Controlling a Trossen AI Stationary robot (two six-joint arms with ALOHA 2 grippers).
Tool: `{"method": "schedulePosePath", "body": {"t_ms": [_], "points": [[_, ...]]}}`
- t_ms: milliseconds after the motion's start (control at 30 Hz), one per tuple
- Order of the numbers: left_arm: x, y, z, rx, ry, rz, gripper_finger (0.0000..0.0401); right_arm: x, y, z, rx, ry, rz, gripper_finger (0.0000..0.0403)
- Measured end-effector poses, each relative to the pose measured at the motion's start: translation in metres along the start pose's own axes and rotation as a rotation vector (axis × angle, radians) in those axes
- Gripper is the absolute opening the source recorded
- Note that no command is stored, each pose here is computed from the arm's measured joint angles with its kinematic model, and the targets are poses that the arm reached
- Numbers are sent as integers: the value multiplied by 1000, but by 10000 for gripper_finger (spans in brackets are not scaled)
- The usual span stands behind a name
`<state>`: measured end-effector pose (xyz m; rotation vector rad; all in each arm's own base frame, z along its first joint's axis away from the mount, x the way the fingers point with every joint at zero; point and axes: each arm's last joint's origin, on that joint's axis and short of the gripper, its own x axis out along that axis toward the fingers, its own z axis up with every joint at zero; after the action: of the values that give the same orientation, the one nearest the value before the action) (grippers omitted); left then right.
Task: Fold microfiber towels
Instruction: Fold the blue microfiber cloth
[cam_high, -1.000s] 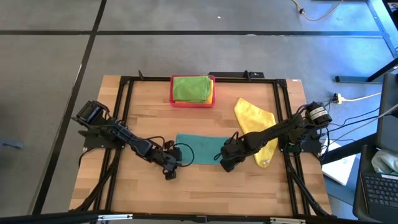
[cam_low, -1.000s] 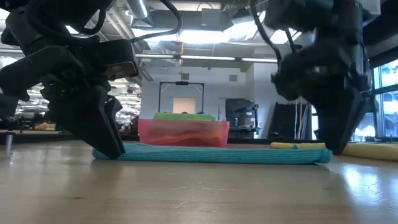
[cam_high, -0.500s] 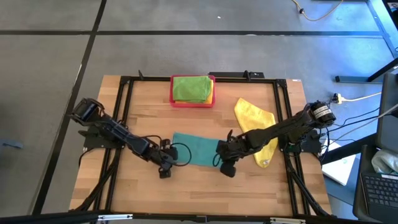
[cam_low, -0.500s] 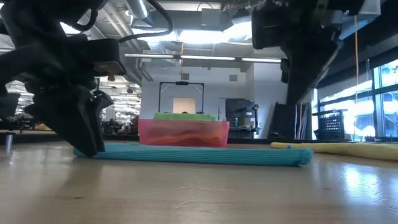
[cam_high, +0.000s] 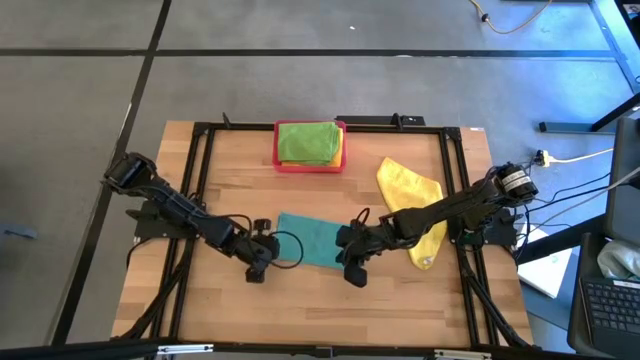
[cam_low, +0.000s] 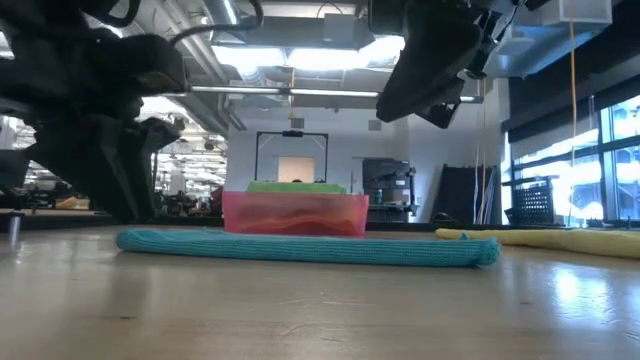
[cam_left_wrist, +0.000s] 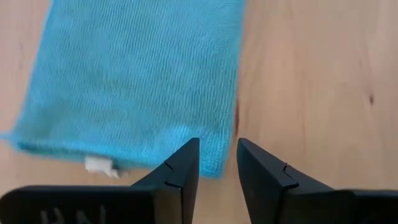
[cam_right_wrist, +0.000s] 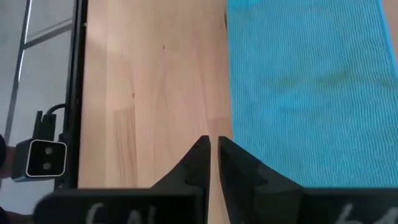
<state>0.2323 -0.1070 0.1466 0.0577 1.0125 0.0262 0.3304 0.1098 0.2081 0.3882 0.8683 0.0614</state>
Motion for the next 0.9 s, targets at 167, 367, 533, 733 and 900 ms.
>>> {"method": "schedulePosePath", "body": {"t_ms": [167, 367, 533, 733, 900], "points": [[-1, -4, 3, 189, -32, -41, 107, 0, 1, 0, 42, -1, 2, 33], [3, 0, -6, 304, 24, -71, 119, 0, 1, 1, 63, -32, -13, 33], [9, 10, -15, 275, 51, -46, 121, 0, 3, 5, 65, -71, -7, 33], [12, 11, -13, 254, 9, -66, 121, 0, 3, 5, 65, -79, -10, 33], [18, 7, -14, 243, 14, -69, 121, 0, 3, 5, 65, -80, -10, 33]]}}
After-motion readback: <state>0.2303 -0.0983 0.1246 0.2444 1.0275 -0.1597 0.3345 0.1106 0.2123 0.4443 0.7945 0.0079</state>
